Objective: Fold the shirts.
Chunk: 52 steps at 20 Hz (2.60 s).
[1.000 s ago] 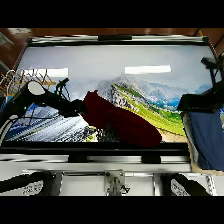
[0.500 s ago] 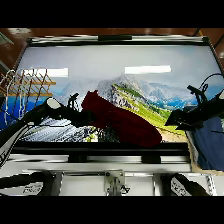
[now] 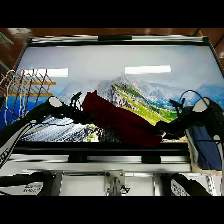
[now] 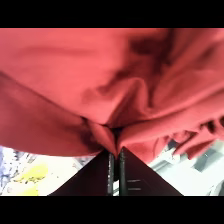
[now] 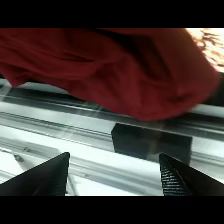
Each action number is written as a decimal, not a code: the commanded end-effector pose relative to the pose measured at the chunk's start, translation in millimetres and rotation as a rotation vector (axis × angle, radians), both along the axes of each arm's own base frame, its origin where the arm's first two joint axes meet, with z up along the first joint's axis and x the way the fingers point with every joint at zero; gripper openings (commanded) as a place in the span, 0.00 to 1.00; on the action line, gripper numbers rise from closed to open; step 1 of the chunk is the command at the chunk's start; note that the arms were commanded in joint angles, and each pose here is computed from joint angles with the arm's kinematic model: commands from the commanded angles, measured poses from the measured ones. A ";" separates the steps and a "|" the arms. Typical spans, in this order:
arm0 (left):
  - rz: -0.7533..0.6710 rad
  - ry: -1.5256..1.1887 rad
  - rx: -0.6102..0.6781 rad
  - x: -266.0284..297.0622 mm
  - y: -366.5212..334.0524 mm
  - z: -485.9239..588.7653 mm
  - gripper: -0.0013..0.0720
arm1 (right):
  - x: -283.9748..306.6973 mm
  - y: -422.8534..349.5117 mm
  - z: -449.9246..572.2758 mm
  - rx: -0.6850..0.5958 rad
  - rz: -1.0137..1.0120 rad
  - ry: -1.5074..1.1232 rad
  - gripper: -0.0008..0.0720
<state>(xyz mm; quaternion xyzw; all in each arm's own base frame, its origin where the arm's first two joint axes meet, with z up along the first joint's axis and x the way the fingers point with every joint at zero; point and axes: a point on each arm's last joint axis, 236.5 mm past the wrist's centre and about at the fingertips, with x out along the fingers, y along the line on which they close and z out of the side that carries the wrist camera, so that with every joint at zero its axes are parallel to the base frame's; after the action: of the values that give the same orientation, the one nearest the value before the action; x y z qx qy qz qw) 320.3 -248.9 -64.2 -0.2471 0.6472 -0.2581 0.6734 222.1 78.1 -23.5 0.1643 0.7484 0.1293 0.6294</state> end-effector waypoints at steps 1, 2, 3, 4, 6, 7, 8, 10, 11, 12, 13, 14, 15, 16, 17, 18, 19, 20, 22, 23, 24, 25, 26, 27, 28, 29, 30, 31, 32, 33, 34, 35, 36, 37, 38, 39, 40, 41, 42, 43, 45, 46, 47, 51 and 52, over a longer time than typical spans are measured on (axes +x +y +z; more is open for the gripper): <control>-0.054 -0.067 -0.016 0.6 -1.9 21.1 0.07 | 5.0 20.4 -23.7 -0.088 0.087 -0.069 0.93; -0.063 -0.086 -0.020 0.6 -2.1 26.9 0.07 | 5.1 11.5 -31.3 -0.154 0.097 -0.062 0.93; -0.065 -0.103 -0.022 1.2 -2.0 32.4 0.07 | 2.6 1.1 -36.8 -0.205 0.108 -0.043 0.93; -0.065 -0.116 -0.024 1.7 -1.9 37.1 0.07 | -1.8 -8.3 -40.0 -0.240 0.123 -0.018 0.93; -0.066 -0.133 -0.030 1.6 -2.2 44.6 0.07 | -10.5 -18.0 -38.8 -0.241 0.136 0.024 0.93; -0.071 -0.137 -0.033 0.3 -2.4 47.4 0.07 | -15.9 -20.8 -36.5 -0.215 0.140 0.048 0.93; -0.071 -0.142 -0.034 0.3 -2.4 49.5 0.07 | -18.1 -27.6 -34.6 -0.197 0.111 0.068 0.93; -0.078 -0.159 -0.036 1.1 -2.6 53.8 0.07 | -12.1 -37.2 -35.4 -0.143 -0.014 0.081 0.93; -0.085 -0.173 -0.037 1.9 -2.8 56.4 0.07 | -8.8 -37.5 -37.6 -0.103 -0.074 0.090 0.93; -0.086 -0.179 -0.039 2.4 -3.2 59.2 0.07 | -6.2 -35.7 -40.7 -0.056 -0.133 0.103 0.93; -0.090 -0.182 -0.043 1.9 -3.7 61.8 0.07 | -4.6 -33.4 -44.0 -0.015 -0.178 0.120 0.93; -0.091 -0.188 -0.044 1.7 -3.8 64.3 0.07 | -2.9 -31.7 -47.6 0.010 -0.209 0.136 0.93; -0.091 -0.195 -0.046 1.7 -3.8 67.1 0.07 | -1.7 -30.7 -51.5 0.023 -0.223 0.151 0.93; -0.090 -0.201 -0.047 1.8 -3.8 69.4 0.07 | 0.1 -27.3 -55.8 0.039 -0.234 0.165 0.93; -0.090 -0.206 -0.048 1.8 -3.8 71.1 0.07 | 3.3 -25.0 -60.1 0.051 -0.247 0.170 0.93; -0.090 -0.209 -0.049 1.8 -3.6 72.6 0.07 | 7.1 -23.3 -64.9 0.059 -0.265 0.174 0.93; -0.090 -0.211 -0.050 1.6 -3.8 73.4 0.07 | 11.9 -22.5 -69.6 0.062 -0.287 0.172 0.87; -0.090 -0.212 -0.050 1.7 -3.8 73.6 0.07 | 16.0 -22.8 -73.5 0.061 -0.304 0.167 0.70; -0.090 -0.212 -0.050 1.7 -3.6 73.4 0.07 | 22.2 -25.2 -79.0 0.048 -0.341 0.160 0.53; -0.093 -0.214 -0.049 1.6 -3.7 73.4 0.07 | 23.7 -25.9 -79.9 0.045 -0.345 0.155 0.53; -0.093 -0.215 -0.049 1.8 -3.5 73.4 0.07 | 24.4 -26.3 -80.2 0.044 -0.345 0.150 0.33; -0.093 -0.215 -0.049 1.8 -3.5 73.4 0.07 | 24.2 -26.8 -80.4 0.042 -0.342 0.150 0.21; -0.093 -0.215 -0.049 1.8 -3.5 73.4 0.07 | 23.7 -26.5 -80.2 0.045 -0.331 0.147 0.13; -0.093 -0.215 -0.049 1.8 -3.5 73.4 0.07 | 23.2 -26.2 -79.9 0.048 -0.316 0.141 0.11; -0.093 -0.215 -0.049 1.8 -3.5 73.4 0.07 | 22.9 -26.1 -79.8 0.052 -0.297 0.133 0.11; -0.093 -0.214 -0.049 1.7 -3.6 73.4 0.07 | 22.2 -25.9 -79.6 0.055 -0.284 0.130 0.11; -0.093 -0.214 -0.049 1.6 -3.6 73.4 0.07 | 21.4 -25.7 -78.9 0.059 -0.267 0.126 0.11; -0.093 -0.214 -0.049 1.7 -3.6 73.4 0.07 | 20.4 -24.9 -75.7 0.068 -0.238 0.123 0.11; -0.093 -0.215 -0.049 1.8 -3.6 73.5 0.07 | 20.2 -24.1 -69.4 0.080 -0.204 0.119 0.11; -0.094 -0.216 -0.049 1.9 -3.6 73.5 0.07 | 24.8 -24.5 -59.9 0.087 -0.172 0.089 0.11; -0.100 -0.226 -0.049 2.8 -3.8 75.1 0.07 | 33.2 -26.2 -48.4 0.087 -0.149 0.043 0.11; -0.125 -0.260 -0.050 5.3 -4.8 80.1 0.07 | 45.3 -28.7 -32.9 0.081 -0.134 -0.022 0.11; -0.147 -0.310 -0.054 11.1 -6.6 91.0 0.07 | 58.3 -30.9 -15.4 0.074 -0.125 -0.095 0.11; -0.153 -0.355 -0.058 19.0 -8.2 105.2 0.07 | 72.2 -34.5 6.4 0.059 -0.120 -0.178 0.11; -0.159 -0.410 -0.059 28.9 -9.8 124.6 0.07 | 85.1 -37.5 30.6 0.044 -0.117 -0.262 0.11; -0.165 -0.466 -0.060 38.3 -11.3 145.3 0.07 | 95.1 -40.4 53.4 0.029 -0.117 -0.335 0.11; -0.171 -0.527 -0.064 47.3 -13.1 168.9 0.07 | 101.3 -45.7 71.8 0.002 -0.145 -0.381 0.11; -0.174 -0.575 -0.070 54.2 -14.8 188.8 0.07 | 101.6 -56.3 80.0 -0.051 -0.159 -0.402 0.12; -0.175 -0.615 -0.076 59.2 -16.2 205.2 0.07 | 94.5 -70.9 74.0 -0.121 -0.146 -0.380 0.38; -0.176 -0.634 -0.080 61.3 -16.9 213.8 0.07 | 79.0 -84.9 59.1 -0.181 -0.129 -0.306 0.80; -0.192 -0.621 -0.076 57.9 -16.9 210.9 0.07 | 42.3 -82.3 22.7 -0.133 -0.134 -0.113 0.81; -0.214 -0.605 -0.059 54.1 -15.2 204.5 0.07 | 25.0 -70.8 3.2 -0.070 -0.161 -0.025 0.81; -0.232 -0.593 -0.040 51.4 -12.5 199.1 0.07 | 16.6 -54.9 -12.4 0.000 -0.196 0.021 0.81; -0.246 -0.588 -0.018 49.8 -9.2 194.8 0.07 | 1.6 -20.1 -71.5 0.082 -0.333 0.096 0.81; -0.251 -0.584 -0.018 48.4 -9.2 194.3 0.07 | -1.6 -14.0 -80.7 0.103 -0.367 0.118 0.81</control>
<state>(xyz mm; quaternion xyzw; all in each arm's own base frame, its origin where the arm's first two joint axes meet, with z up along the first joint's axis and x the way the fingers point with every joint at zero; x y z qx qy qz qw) 371.2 -260.3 131.6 -0.0964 0.4444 -0.4043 0.7936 232.9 45.8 -73.2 0.2830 0.7335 0.0598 0.6151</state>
